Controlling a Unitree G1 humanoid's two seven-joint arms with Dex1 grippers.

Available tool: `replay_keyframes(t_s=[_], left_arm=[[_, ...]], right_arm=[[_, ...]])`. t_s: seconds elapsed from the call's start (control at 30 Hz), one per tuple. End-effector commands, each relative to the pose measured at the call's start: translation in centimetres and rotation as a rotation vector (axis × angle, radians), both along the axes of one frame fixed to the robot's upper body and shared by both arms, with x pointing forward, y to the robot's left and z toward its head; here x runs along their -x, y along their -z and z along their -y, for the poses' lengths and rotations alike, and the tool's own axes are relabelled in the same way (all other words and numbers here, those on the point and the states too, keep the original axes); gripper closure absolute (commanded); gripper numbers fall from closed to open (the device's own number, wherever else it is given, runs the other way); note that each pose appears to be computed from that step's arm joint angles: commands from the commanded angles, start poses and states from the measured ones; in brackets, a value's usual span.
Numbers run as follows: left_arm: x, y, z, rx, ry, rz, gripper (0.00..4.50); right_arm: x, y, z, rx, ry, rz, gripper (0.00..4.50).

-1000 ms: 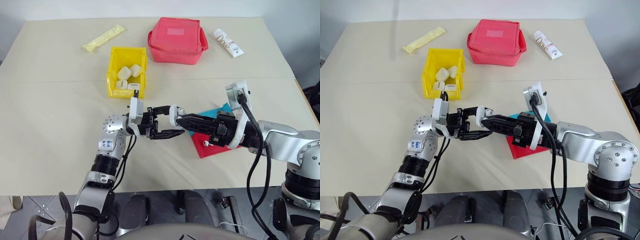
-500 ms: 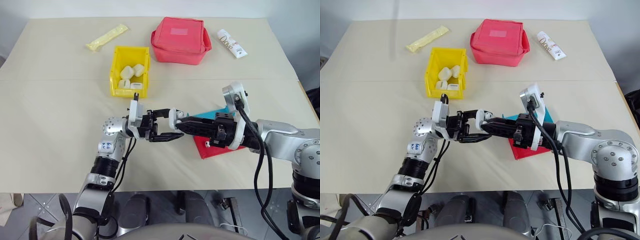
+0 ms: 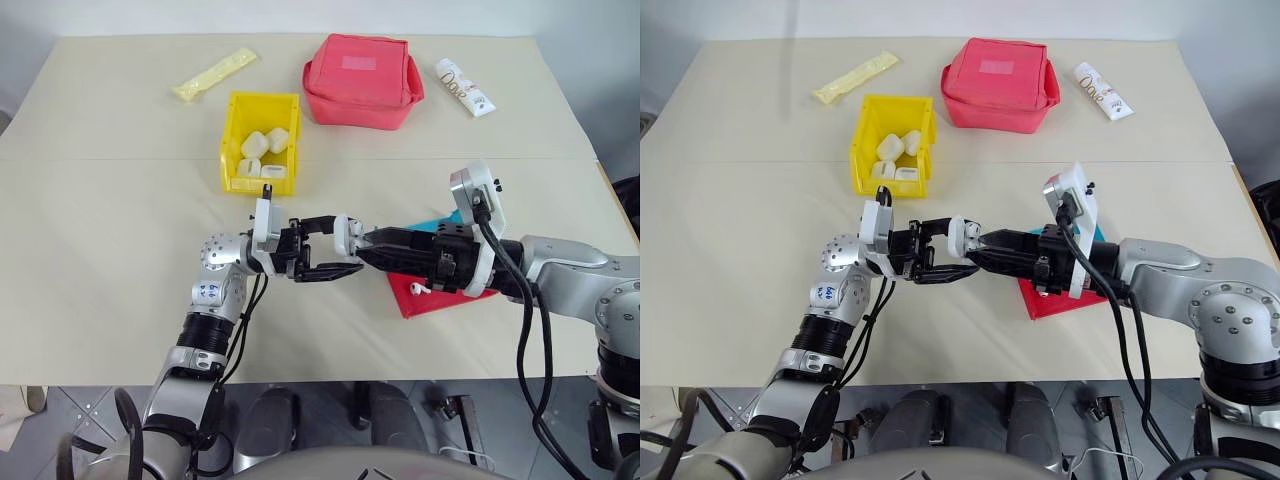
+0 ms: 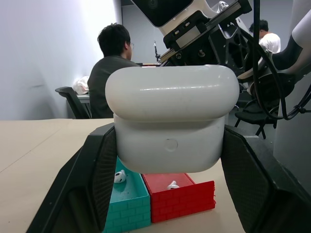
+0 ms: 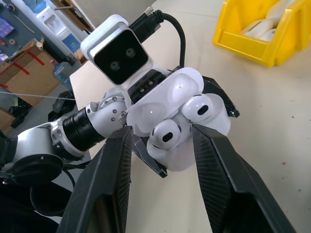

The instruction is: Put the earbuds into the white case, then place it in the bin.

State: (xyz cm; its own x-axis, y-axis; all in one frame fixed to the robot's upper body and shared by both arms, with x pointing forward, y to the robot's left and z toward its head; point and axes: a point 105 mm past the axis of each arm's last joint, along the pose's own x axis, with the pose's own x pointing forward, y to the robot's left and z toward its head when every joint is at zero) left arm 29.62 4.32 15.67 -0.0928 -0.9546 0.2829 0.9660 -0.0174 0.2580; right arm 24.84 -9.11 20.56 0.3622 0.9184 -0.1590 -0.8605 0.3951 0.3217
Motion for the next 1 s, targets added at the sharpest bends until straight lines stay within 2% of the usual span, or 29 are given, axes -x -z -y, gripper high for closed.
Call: replay_keyframes(t_s=[0.03,0.3,0.43,0.57,0.67,0.73,0.8,1.0], left_arm=[[0.6,-1.6,0.3,0.041,0.021,0.073,1.71],[0.2,-1.3,-0.1,0.002,-0.008,0.056,1.71],[-0.5,-0.9,-0.4,-0.106,-0.061,0.081,1.71],[-1.3,-1.0,-0.3,-0.186,-0.128,0.115,1.71],[-2.1,-0.8,-0.1,-0.293,-0.191,0.166,1.71],[-2.4,-0.8,0.1,-0.347,-0.210,0.209,1.71],[-2.5,-1.1,0.4,-0.360,-0.208,0.227,1.71],[-3.5,-1.2,0.9,-0.447,-0.244,0.249,1.71]], right_arm=[[0.2,0.0,0.0,0.024,-0.007,0.012,2.50],[0.5,-0.4,1.2,0.065,0.016,0.037,2.50],[0.2,-0.6,3.2,0.175,0.093,0.089,2.50],[0.1,-1.2,3.4,0.249,0.109,0.140,2.50],[0.3,-2.8,2.0,0.288,0.067,0.221,3.04],[0.2,-3.9,0.4,0.301,0.030,0.286,3.83],[-0.4,-4.3,-0.6,0.331,0.025,0.315,4.43],[-2.0,-3.0,-3.6,0.503,-0.032,0.352,4.48]])
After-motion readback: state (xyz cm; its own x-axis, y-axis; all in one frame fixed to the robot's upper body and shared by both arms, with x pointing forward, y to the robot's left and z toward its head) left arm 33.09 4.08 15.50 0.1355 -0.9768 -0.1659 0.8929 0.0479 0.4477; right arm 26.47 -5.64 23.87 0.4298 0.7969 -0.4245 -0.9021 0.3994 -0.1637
